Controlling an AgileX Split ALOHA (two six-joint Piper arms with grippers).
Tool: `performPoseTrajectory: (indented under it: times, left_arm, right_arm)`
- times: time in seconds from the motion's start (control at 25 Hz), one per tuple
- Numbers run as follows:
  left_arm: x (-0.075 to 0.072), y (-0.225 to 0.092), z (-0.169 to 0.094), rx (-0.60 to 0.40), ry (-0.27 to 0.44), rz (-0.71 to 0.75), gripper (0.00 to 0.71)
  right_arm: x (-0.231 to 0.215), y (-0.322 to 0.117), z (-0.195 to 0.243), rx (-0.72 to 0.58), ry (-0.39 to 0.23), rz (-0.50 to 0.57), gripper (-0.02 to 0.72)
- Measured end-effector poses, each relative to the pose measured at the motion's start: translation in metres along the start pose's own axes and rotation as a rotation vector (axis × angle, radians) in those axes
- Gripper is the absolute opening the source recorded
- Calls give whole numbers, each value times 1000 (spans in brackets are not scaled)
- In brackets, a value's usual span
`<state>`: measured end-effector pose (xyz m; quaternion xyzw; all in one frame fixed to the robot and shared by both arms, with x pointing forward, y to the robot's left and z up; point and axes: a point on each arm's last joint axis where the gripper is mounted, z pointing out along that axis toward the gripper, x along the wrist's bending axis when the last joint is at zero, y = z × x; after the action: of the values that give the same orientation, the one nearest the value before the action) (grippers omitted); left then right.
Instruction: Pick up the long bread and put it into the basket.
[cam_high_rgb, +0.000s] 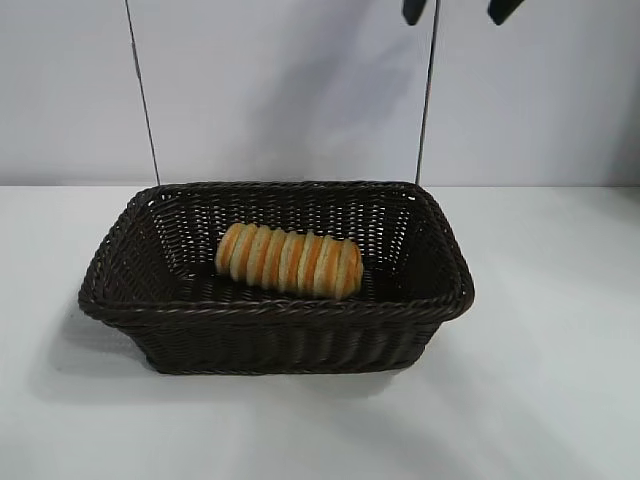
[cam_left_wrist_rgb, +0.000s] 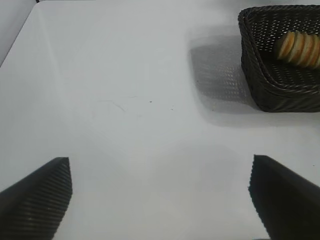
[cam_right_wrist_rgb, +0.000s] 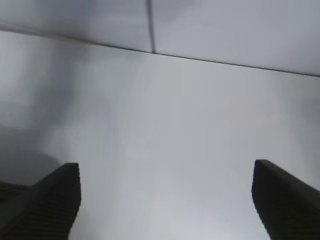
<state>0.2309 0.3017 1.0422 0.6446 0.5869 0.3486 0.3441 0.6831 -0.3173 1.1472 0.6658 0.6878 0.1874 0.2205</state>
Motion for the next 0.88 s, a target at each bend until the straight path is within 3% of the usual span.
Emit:
performPoseTrajectory:
  times: [0.2, 0.36, 0.56, 0.88]
  left_arm:
    - [0, 0, 0, 0, 0, 0, 694]
    - [0, 0, 0, 0, 0, 0, 694]
    - [0, 0, 0, 0, 0, 0, 694]
    - [0, 0, 0, 0, 0, 0, 694]
  right_arm:
    - [-71, -17, -16, 9, -79, 141, 666]
    - [-93, -29, -41, -16, -76, 208, 666]
    - [-84, -44, -99, -91, -81, 202, 666]
    - [-50, -98, -236, -339, -125, 175, 666]
